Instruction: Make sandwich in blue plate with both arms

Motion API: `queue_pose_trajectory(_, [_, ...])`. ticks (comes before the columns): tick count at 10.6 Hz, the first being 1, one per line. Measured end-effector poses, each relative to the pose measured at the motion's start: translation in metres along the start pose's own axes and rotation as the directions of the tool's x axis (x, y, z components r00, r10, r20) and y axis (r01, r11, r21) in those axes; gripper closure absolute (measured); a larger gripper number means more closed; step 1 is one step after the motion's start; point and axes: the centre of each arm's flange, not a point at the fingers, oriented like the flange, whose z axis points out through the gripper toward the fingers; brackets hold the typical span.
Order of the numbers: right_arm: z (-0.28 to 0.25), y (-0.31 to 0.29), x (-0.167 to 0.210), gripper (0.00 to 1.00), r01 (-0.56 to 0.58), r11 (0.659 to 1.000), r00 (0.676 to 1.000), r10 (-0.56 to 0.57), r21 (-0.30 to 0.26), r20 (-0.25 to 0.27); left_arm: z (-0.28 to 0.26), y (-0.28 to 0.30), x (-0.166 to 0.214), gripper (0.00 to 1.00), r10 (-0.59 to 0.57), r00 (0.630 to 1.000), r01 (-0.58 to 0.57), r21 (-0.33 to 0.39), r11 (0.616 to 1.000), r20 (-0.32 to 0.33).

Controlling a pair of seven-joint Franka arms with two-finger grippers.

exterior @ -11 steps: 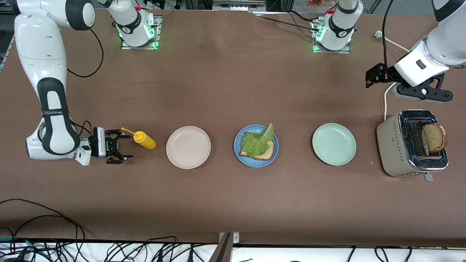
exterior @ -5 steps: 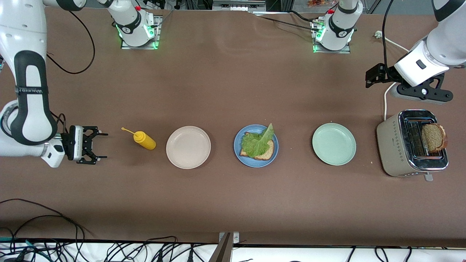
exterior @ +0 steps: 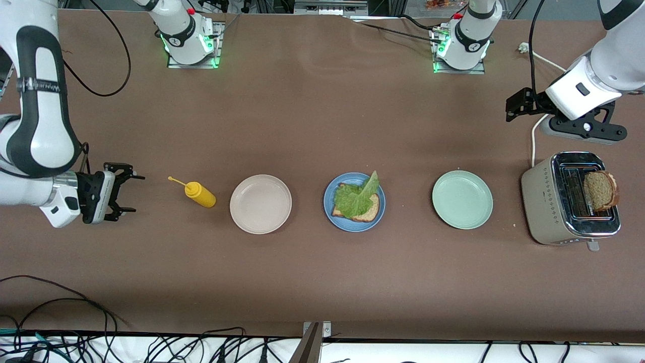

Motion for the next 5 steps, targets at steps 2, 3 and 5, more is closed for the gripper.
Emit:
queue_pose_trajectory(2, [-0.028, -0.023, 0.024, 0.00, -0.164, 0.986, 0.986, 0.164, -0.038, 0.012, 0.000, 0.000, 0.000, 0.00, 0.000, 1.000, 0.000, 0.000, 1.000, 0.000])
queue_pose_trajectory(3, [-0.042, -0.034, 0.037, 0.00, -0.250, 0.966, 0.968, 0.251, -0.060, 0.007, 0.000, 0.000, 0.000, 0.00, 0.000, 1.000, 0.000, 0.000, 1.000, 0.000])
queue_pose_trajectory(5, [-0.068, -0.057, 0.058, 0.00, -0.380, 0.919, 0.924, 0.382, -0.107, -0.001, 0.000, 0.000, 0.000, 0.00, 0.000, 1.000, 0.000, 0.000, 1.000, 0.000])
